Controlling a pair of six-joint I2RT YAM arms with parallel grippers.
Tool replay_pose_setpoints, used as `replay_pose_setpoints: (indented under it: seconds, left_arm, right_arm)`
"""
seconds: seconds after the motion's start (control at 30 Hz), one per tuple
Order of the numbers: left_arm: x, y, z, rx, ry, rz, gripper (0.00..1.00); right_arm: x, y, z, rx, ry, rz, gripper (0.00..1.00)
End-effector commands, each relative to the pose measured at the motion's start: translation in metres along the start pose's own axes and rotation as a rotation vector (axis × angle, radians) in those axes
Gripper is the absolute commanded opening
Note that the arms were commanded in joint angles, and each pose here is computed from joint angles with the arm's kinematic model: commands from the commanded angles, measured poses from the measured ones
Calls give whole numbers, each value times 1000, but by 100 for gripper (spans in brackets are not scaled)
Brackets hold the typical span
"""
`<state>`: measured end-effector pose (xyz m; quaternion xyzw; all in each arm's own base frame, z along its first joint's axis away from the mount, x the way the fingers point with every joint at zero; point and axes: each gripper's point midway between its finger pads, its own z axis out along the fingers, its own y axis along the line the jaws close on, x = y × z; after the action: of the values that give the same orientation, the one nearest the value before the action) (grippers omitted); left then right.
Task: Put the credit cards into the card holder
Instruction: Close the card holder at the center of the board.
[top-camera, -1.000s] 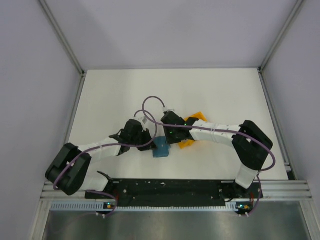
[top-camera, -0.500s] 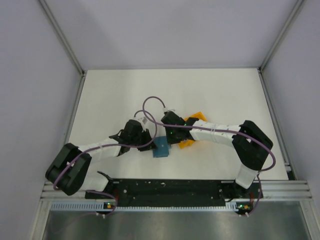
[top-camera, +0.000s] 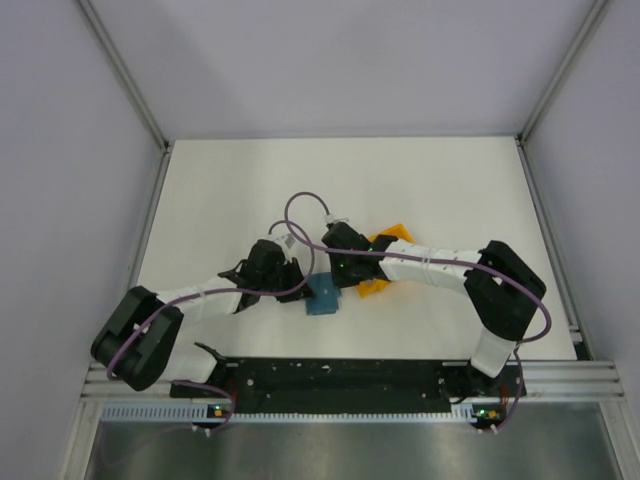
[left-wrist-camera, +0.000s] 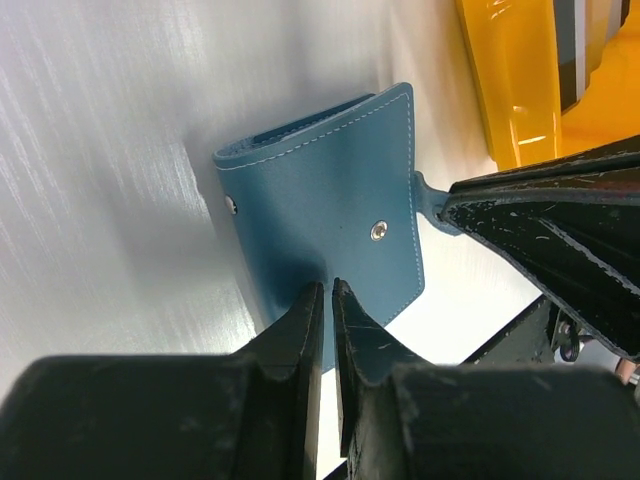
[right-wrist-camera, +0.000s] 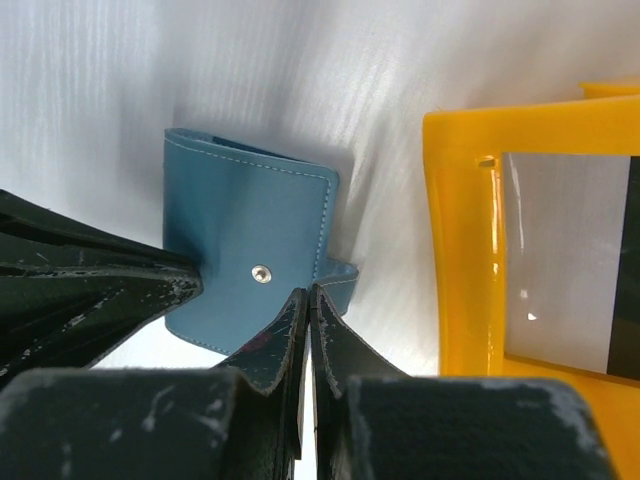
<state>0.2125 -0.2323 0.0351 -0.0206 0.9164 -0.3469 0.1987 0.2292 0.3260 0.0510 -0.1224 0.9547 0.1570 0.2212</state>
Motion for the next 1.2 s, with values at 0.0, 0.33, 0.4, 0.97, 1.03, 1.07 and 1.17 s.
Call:
replay_pose_setpoints:
  seconds: [0.0,0.33,0.4,0.97,1.03,1.07,1.17]
  left_arm:
    - [-3,-9,1,50,-17,18,12]
    - [2,-5,3,43,0,12,11]
    - [2,-3,4,39,2,10,11]
    - [4,0,7,31,9,1,9]
    - [3,0,7,32,7,3,9]
    - [4,0,8,33,8,4,9]
    - [4,0,7,35,6,3,9]
  right_arm:
    - [-29,36,-18,-129,-83,8,0]
    - [-23,45,0,-172,-51,25,0]
    - [-22,45,5,-169,-51,28,0]
    - [-10,43,19,-165,8,28,0]
    - [-7,42,22,-167,22,28,0]
    - [-6,42,22,-166,25,28,0]
    - [-3,37,27,-143,31,35,0]
